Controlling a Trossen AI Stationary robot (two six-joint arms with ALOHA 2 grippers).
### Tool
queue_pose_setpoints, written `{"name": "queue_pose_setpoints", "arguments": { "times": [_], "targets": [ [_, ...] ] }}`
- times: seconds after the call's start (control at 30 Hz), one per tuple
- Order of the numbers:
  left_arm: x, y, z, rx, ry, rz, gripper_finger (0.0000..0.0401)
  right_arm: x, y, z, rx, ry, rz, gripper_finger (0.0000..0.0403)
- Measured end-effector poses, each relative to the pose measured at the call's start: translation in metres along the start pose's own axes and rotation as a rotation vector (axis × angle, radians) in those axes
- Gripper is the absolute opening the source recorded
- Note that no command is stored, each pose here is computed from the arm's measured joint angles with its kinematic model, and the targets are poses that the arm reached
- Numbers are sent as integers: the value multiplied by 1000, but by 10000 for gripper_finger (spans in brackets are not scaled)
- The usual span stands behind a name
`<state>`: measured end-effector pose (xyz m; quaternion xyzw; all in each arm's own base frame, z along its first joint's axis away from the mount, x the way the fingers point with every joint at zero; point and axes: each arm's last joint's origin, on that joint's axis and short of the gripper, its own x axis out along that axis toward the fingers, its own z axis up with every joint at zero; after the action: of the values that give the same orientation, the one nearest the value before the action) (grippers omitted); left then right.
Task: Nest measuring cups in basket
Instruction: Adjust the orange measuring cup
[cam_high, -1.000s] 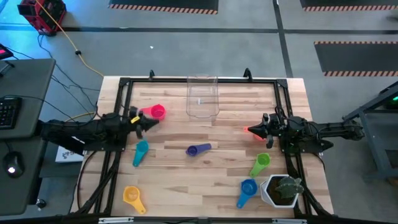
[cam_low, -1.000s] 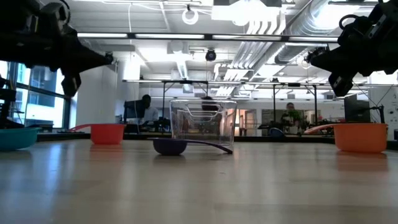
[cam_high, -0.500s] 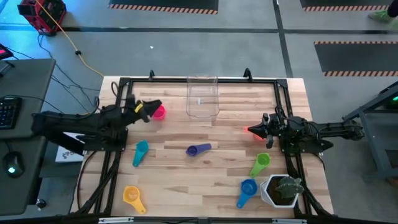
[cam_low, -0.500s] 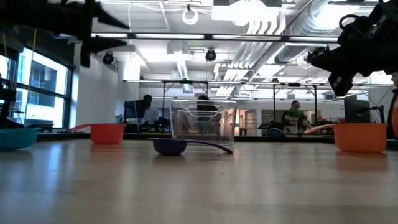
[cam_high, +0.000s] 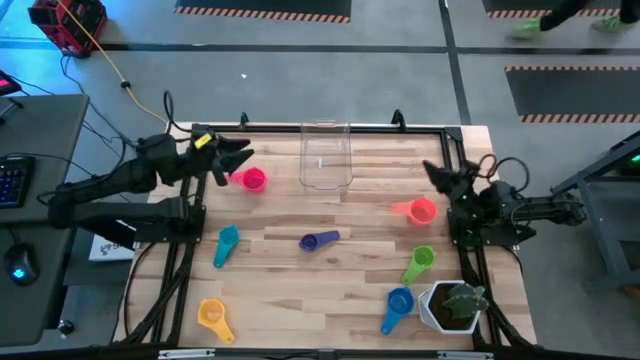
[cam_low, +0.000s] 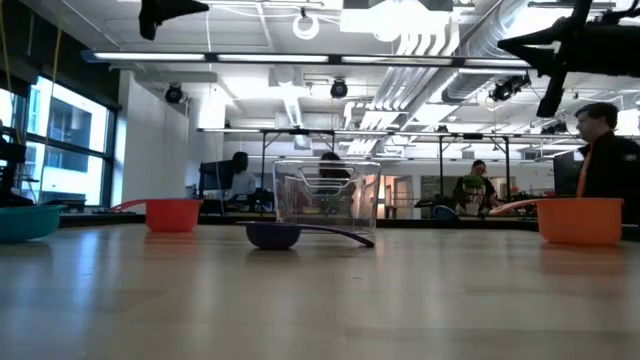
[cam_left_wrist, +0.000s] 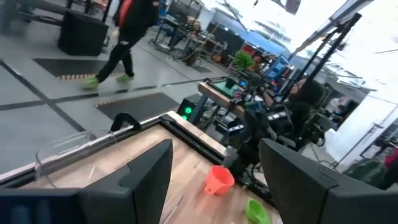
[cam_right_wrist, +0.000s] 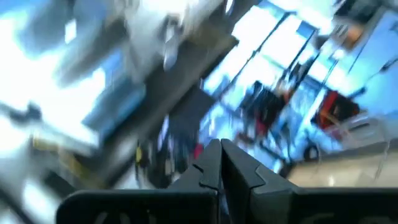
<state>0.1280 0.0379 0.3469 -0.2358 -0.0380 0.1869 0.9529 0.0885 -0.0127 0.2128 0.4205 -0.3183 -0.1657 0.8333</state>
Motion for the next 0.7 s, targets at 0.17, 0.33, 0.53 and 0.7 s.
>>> {"name": "queue_pose_setpoints", "arguments": {
  "times": [0.17, 0.33, 0.53, 0.7],
  "targets": [
    [2, 6, -3, 11, 47, 27, 233, 9, 0, -6, 69, -9, -53, 1],
    [3, 10, -8, 7, 97, 66, 232, 33, 6, -21, 96, 125, -181, 32],
    [4, 10, -9, 8, 103, 69, 232, 54, 10, -44, 151, 666, -432, 142],
    [4, 10, -9, 8, 102, 69, 232, 51, 13, -54, 208, 1113, -709, 213]
  ]
}}
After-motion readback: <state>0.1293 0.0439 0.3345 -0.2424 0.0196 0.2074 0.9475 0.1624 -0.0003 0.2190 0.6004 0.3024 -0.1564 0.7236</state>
